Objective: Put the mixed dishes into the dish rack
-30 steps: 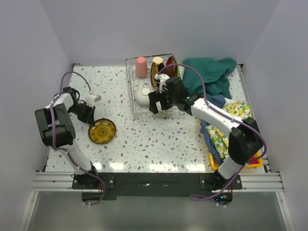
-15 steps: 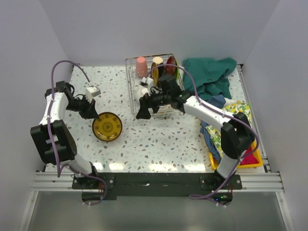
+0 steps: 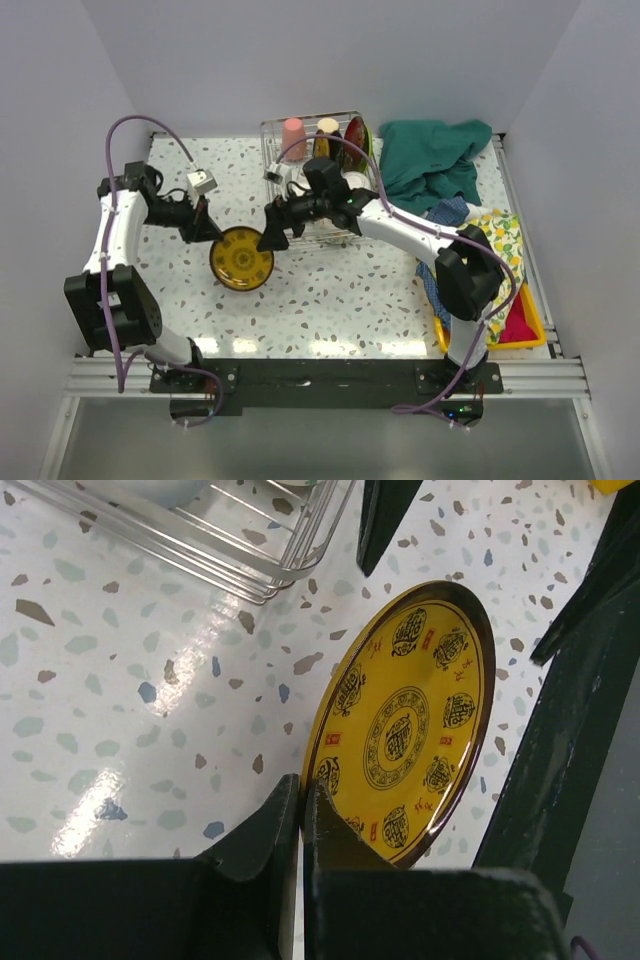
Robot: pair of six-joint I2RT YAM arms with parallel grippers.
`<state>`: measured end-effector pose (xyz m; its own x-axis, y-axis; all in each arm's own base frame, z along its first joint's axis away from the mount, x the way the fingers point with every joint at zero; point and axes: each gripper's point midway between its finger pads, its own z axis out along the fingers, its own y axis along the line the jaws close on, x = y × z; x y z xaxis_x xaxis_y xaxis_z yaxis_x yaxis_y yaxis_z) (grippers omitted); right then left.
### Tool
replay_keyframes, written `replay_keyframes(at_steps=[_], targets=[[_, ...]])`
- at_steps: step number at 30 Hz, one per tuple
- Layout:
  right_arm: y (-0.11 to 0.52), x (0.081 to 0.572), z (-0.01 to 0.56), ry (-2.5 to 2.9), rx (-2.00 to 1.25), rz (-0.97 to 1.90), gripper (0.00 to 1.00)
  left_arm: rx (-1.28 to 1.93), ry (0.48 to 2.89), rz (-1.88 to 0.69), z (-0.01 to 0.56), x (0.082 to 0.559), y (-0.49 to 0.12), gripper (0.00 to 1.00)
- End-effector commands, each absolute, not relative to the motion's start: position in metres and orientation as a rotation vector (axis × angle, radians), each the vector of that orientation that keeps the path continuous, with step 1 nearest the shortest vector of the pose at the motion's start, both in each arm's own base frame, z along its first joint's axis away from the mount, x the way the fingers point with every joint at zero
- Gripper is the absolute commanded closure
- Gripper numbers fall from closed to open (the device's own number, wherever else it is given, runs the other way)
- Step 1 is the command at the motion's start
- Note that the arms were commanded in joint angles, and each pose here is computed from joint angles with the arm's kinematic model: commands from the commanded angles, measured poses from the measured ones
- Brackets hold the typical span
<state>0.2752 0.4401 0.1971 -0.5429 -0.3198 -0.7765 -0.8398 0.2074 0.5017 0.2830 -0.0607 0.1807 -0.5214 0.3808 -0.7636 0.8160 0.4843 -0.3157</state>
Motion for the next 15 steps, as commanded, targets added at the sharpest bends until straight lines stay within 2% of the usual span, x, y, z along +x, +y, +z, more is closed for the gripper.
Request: replay_keyframes(at_steps=[1, 3, 9, 10, 12, 13, 14, 15], targets=[[0.455, 0.283, 0.22, 1.917, -1.024, 1.346, 0.13, 0.963, 1.996, -0.982, 0.214, 0.283, -0.081, 1.0], [0.456, 0.284, 0.219, 1.921, -1.014, 1.339, 0.15, 0.96, 1.983, -0.994, 0.217, 0.283, -0.083, 1.0], [0.458, 0.283, 0.215, 1.922, -1.019, 1.364, 0.38, 0.938, 1.953, -1.036, 0.223, 0.289, -0.089, 1.0], [0.459, 0.282, 0.216, 1.922, -1.016, 1.379, 0.47, 0.93, 1.954, -1.048, 0.223, 0.29, -0.09, 1.0], [0.46, 0.28, 0.219, 1.913, -1.021, 1.406, 0.59, 0.907, 1.961, -1.06, 0.223, 0.292, -0.091, 1.0], [0.461, 0.279, 0.221, 1.907, -1.021, 1.415, 0.73, 0.9, 1.964, -1.062, 0.223, 0.294, -0.092, 1.0], [0.461, 0.279, 0.225, 1.9, -1.022, 1.417, 0.8, 0.897, 1.955, -1.041, 0.222, 0.299, -0.09, 1.0], [0.461, 0.279, 0.227, 1.903, -1.022, 1.417, 0.88, 0.843, 2.001, -1.051, 0.218, 0.301, -0.09, 0.95]])
